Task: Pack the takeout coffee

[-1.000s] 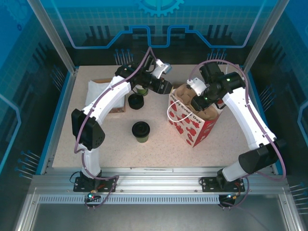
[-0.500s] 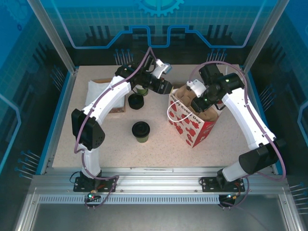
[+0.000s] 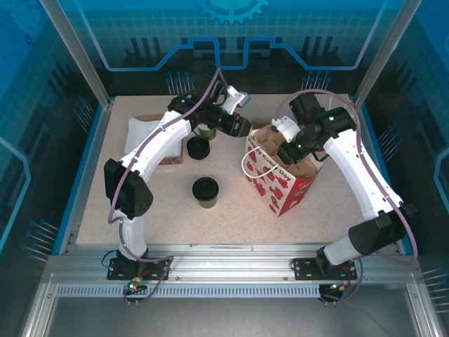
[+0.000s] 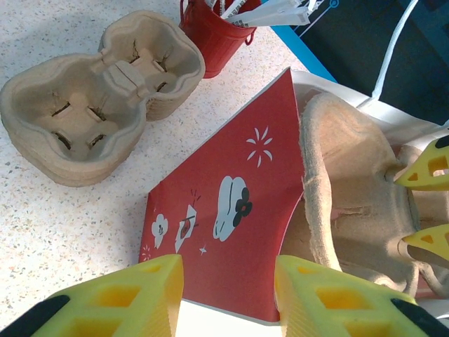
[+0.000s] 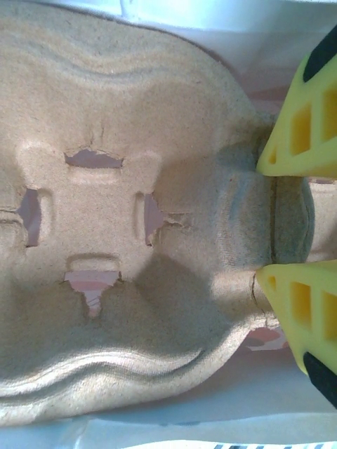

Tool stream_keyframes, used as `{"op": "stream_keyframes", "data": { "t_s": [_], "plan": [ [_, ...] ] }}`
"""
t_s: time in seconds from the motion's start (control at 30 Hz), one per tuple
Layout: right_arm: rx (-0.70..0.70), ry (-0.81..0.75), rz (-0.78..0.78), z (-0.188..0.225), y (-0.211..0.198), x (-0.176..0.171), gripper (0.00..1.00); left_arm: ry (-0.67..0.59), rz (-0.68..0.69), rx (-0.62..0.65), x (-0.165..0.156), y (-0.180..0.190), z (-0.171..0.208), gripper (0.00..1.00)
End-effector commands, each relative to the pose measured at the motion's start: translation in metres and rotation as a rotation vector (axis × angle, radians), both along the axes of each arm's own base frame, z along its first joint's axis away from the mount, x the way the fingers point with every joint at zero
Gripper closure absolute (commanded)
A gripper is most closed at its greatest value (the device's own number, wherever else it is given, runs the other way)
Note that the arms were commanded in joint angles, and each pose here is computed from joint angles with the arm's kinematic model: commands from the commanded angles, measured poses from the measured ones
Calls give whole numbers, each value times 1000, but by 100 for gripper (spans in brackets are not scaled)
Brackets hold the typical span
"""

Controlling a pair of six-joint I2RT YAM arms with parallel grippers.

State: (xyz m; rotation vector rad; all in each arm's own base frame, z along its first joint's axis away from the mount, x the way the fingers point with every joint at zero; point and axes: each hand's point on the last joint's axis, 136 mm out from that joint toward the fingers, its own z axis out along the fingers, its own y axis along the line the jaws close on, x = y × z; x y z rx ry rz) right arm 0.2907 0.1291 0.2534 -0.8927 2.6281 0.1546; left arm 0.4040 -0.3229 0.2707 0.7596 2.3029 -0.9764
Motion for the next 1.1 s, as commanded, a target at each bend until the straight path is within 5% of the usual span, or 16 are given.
{"op": "stream_keyframes", "data": {
  "t_s": [0.0,1.07],
  "plan": [
    [12,34,14,2,0,-18,72,3,57,33,7,12,-6,60],
    [-18,82,-39,-16,1,-11,73,-32,24,-35,-4,8,12,56]
  ]
}}
